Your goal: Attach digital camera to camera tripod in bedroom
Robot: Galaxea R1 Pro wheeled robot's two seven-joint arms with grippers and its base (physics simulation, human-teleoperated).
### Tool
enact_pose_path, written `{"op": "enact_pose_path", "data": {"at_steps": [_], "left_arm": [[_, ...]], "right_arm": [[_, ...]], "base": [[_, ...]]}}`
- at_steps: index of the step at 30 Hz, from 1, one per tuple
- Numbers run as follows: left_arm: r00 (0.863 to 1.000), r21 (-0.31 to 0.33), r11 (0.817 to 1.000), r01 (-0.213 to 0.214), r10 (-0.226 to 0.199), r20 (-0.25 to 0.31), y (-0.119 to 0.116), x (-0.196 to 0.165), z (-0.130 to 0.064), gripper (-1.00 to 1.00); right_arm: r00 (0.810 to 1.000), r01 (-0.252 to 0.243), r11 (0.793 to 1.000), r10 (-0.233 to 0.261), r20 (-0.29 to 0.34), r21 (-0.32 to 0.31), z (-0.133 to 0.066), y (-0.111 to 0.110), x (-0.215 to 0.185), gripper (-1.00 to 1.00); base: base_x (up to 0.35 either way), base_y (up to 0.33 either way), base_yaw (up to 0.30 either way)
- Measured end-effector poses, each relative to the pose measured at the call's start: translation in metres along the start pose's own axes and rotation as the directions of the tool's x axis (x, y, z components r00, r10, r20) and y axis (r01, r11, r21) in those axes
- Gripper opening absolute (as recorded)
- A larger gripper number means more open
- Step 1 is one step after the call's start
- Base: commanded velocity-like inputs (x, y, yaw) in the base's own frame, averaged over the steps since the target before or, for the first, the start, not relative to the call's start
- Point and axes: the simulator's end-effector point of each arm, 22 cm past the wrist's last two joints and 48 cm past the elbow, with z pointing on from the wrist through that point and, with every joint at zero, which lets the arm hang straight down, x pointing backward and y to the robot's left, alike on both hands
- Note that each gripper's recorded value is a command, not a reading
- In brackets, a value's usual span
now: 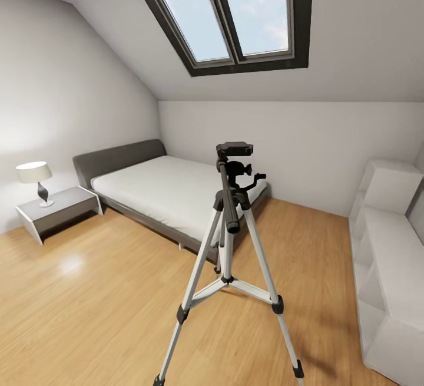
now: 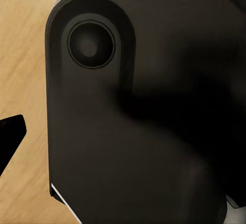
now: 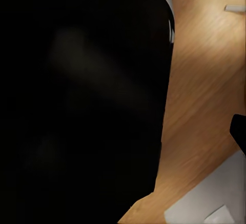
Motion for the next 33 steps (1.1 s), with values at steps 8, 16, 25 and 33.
{"op": "enact_pose_path", "data": {"at_steps": [8,16,25,33], "left_arm": [[1.000,0.000,1.000,0.001,-0.001,0.000,0.000,0.000,0.000,1.00],[1.000,-0.001,1.000,0.001,-0.001,0.000,0.000,0.000,0.000,1.00],[1.000,-0.002,1.000,0.001,-0.001,0.000,0.000,0.000,0.000,1.00],[1.000,-0.002,1.000,0.022,-0.022,0.000,0.001,0.000,0.000,1.00]], "right_arm": [[1.000,0.025,1.000,-0.025,0.013,-0.004,-0.001,-0.003,-0.042,1.00],[0.942,0.000,0.999,-0.017,0.336,0.051,-0.124,-0.043,-0.297,1.00],[0.873,-0.089,0.995,0.056,0.485,0.045,-0.257,-0.085,-0.370,1.00],[0.875,-0.068,0.997,0.044,0.482,0.031,-0.277,-0.087,-0.382,1.00]], "base": [[0.000,0.000,0.000],[0.000,0.000,0.000],[0.000,0.000,0.000],[0.000,0.000,0.000]]}}
